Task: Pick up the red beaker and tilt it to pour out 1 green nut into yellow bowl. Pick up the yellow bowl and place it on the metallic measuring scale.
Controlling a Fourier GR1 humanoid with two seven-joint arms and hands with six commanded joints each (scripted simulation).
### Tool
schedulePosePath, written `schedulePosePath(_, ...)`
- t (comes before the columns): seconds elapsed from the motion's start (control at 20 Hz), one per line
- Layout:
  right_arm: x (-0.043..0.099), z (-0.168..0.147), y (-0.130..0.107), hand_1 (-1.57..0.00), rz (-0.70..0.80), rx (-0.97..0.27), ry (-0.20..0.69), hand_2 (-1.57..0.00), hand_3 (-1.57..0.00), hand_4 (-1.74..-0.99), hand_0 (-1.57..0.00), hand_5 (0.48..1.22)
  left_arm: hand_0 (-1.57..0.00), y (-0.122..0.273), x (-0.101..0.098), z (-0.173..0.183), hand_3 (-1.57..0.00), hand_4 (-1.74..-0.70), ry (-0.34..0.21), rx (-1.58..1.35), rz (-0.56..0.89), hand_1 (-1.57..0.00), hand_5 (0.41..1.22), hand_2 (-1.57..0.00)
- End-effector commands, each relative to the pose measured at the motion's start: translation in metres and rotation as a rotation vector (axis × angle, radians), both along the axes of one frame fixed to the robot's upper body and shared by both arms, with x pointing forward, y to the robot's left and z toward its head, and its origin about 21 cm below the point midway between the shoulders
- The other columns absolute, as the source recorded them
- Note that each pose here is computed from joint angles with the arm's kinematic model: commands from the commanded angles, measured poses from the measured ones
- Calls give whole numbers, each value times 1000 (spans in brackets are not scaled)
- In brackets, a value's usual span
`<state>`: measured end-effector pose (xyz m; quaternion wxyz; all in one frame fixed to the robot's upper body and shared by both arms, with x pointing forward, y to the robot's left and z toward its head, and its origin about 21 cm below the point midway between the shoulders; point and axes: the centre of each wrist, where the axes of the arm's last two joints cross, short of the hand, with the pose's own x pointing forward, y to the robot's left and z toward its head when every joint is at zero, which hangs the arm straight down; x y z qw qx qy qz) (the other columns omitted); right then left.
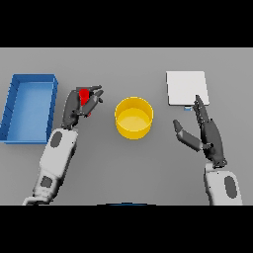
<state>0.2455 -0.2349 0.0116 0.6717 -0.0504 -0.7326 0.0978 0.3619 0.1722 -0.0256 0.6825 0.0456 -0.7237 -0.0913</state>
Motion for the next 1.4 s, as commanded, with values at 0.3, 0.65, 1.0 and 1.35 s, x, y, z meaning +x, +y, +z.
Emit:
schedulePosePath(0.3, -9, -6, 1, 1, 1, -8, -14, 1, 1, -1295, 1, 665, -1557, 5, 5, 38, -1544, -1497, -81, 52, -10, -1556, 1215, -1556)
schedulePosePath(0.65, -5, -5, 0, 1, 16, -10, -12, 1, 1, -1277, 1, 675, -1565, -3, 8, 78, -1560, -1616, -102, 289, -68, -1565, 1158, -1565)
schedulePosePath(1.0, -6, -5, 2, 1, 6, -1, 6, 1, 1, -1272, 1, 689, -1569, -16, 17, 100, -1567, -1700, -148, 648, -181, -1569, 1127, -1569)
schedulePosePath(1.35, -10, -1, 3, 1, 11, -35, -12, 1, 1, -1290, 1, 695, -1571, -41, 27, 125, -1570, -1732, -177, 1140, -381, -1571, 1190, -1571)
